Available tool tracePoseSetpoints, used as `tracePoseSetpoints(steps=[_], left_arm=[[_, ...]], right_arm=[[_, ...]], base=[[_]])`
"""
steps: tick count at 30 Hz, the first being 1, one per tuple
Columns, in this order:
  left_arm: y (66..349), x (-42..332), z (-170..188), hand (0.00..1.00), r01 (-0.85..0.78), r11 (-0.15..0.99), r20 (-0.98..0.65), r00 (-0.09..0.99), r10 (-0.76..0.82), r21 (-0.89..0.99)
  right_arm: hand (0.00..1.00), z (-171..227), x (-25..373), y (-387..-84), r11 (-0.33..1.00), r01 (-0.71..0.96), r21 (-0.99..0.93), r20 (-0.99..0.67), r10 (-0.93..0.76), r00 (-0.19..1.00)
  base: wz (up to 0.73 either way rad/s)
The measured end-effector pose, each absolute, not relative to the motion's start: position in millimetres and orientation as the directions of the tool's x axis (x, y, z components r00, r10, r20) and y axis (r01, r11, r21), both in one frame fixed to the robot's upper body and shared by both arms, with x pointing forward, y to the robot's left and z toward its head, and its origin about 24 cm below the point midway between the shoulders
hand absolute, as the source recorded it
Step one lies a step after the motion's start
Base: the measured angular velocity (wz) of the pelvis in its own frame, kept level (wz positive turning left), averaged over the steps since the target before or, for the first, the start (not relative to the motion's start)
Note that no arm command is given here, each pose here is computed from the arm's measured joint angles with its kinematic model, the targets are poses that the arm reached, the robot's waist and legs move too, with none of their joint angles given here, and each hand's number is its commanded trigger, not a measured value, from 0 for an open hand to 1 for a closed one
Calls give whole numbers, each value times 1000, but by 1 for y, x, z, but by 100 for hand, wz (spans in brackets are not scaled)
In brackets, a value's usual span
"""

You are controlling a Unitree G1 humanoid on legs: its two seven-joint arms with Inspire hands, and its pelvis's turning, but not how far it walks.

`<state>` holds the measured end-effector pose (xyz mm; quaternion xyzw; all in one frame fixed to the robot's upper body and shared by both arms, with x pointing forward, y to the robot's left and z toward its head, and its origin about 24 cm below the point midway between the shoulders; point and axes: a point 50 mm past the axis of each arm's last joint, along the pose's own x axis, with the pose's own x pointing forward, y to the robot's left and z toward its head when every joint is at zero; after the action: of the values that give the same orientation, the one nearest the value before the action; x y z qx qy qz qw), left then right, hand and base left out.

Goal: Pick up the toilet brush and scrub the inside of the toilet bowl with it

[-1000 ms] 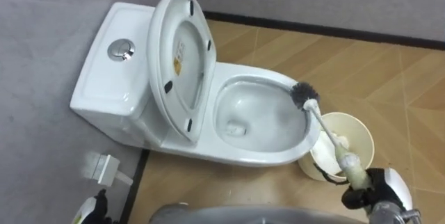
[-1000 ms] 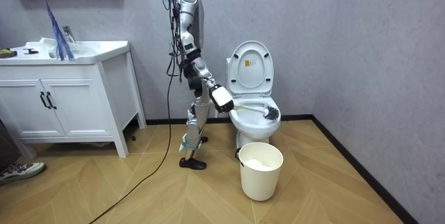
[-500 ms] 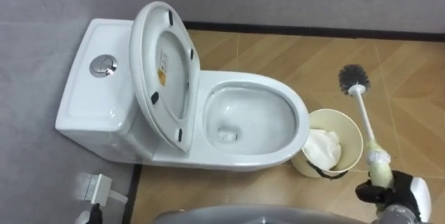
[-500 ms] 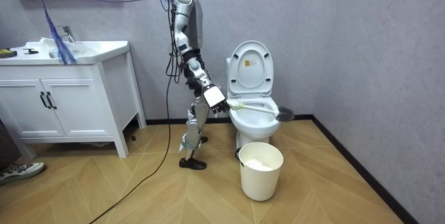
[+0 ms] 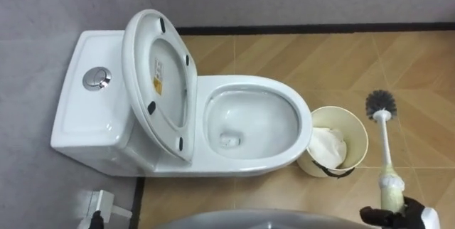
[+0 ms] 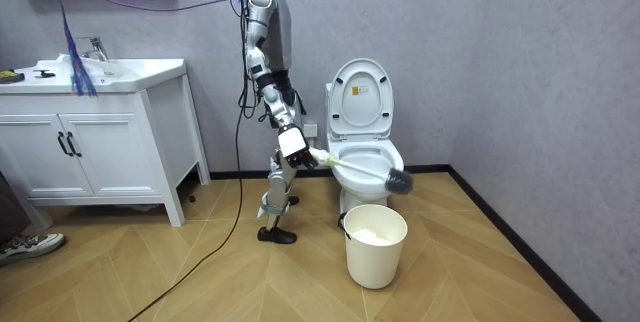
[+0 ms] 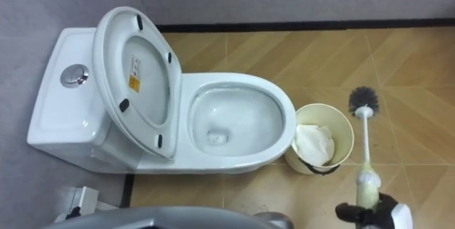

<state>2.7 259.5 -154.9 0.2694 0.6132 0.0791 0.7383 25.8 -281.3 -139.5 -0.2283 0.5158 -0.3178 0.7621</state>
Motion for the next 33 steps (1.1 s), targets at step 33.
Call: tracePoseSetpoints(steps=[33], left_arm=[[249,0,-160,0,207,874,-896,175,408,439]], right_arm=[[0,-154,5,-270,806,85,-586,-790,-591,164]], base=[[-1]])
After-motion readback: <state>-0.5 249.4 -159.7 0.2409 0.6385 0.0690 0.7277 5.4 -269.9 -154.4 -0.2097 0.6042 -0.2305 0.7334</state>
